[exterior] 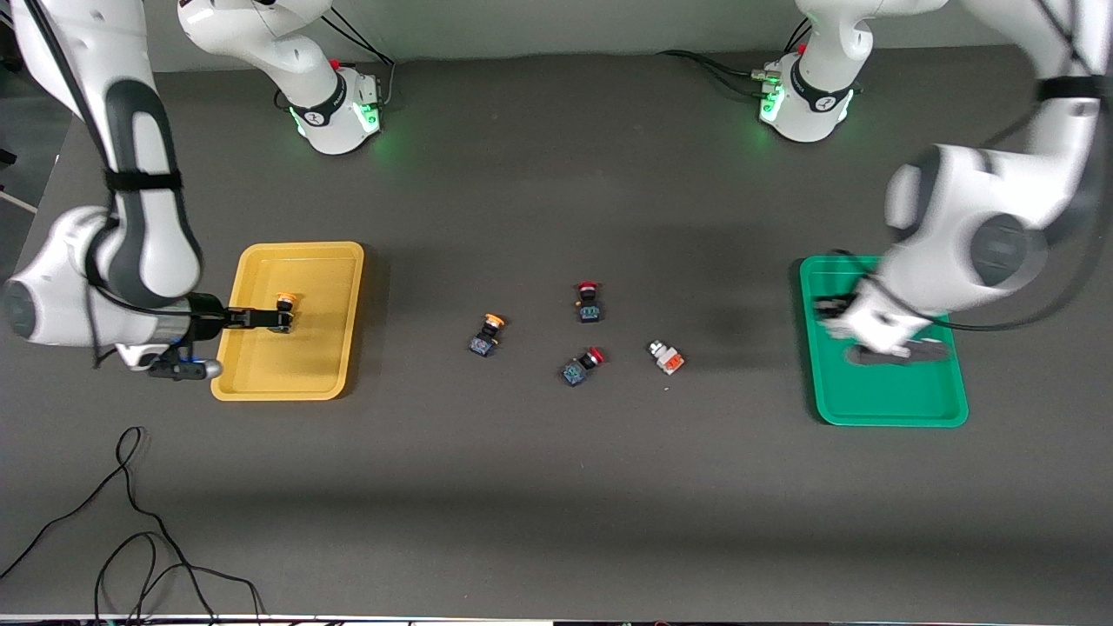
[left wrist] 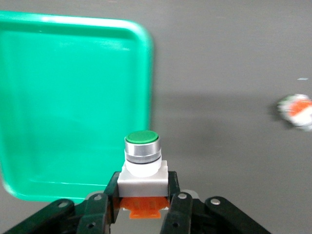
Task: Place green and yellow buttons in trays
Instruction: 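Drop the orange button in the yellow tray while the left fills the green tray, then reach the right gripper to another orange button while the left reaches another green button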
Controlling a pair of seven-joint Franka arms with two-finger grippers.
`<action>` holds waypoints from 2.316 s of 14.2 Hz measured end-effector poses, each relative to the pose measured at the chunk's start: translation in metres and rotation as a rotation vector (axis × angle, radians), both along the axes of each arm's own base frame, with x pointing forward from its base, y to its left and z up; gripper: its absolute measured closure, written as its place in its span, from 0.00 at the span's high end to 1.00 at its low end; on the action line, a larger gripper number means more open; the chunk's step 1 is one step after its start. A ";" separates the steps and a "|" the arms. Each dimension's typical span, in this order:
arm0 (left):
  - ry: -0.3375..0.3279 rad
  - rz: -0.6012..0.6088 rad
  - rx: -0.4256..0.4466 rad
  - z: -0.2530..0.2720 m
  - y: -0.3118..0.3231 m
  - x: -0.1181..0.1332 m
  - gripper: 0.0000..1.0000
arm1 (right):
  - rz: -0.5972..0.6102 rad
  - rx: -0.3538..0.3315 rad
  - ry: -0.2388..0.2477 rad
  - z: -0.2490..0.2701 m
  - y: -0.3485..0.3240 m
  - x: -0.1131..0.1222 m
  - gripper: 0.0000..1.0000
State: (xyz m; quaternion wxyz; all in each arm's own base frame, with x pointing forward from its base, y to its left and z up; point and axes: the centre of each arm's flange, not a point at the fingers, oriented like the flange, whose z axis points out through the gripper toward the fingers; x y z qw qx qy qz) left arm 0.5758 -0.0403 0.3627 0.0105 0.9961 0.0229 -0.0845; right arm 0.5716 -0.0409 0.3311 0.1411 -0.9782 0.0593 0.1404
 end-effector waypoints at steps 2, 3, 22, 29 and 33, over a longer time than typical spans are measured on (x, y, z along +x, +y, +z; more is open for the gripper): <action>-0.021 0.003 -0.004 -0.029 0.055 0.005 0.41 | -0.019 -0.020 -0.020 0.052 0.039 0.008 1.00; -0.022 -0.005 0.006 -0.052 0.064 0.006 0.41 | -0.024 -0.055 -0.034 0.075 0.067 0.008 1.00; 0.001 -0.004 0.026 0.068 -0.009 0.066 1.00 | 0.023 -0.168 -0.111 0.122 0.163 -0.029 1.00; -0.011 0.200 0.087 0.043 -0.212 0.029 1.00 | 0.051 -0.211 -0.060 0.043 0.309 -0.074 1.00; -0.015 0.442 0.102 0.010 -0.254 0.024 1.00 | -0.008 -0.192 -0.070 -0.028 0.349 -0.079 1.00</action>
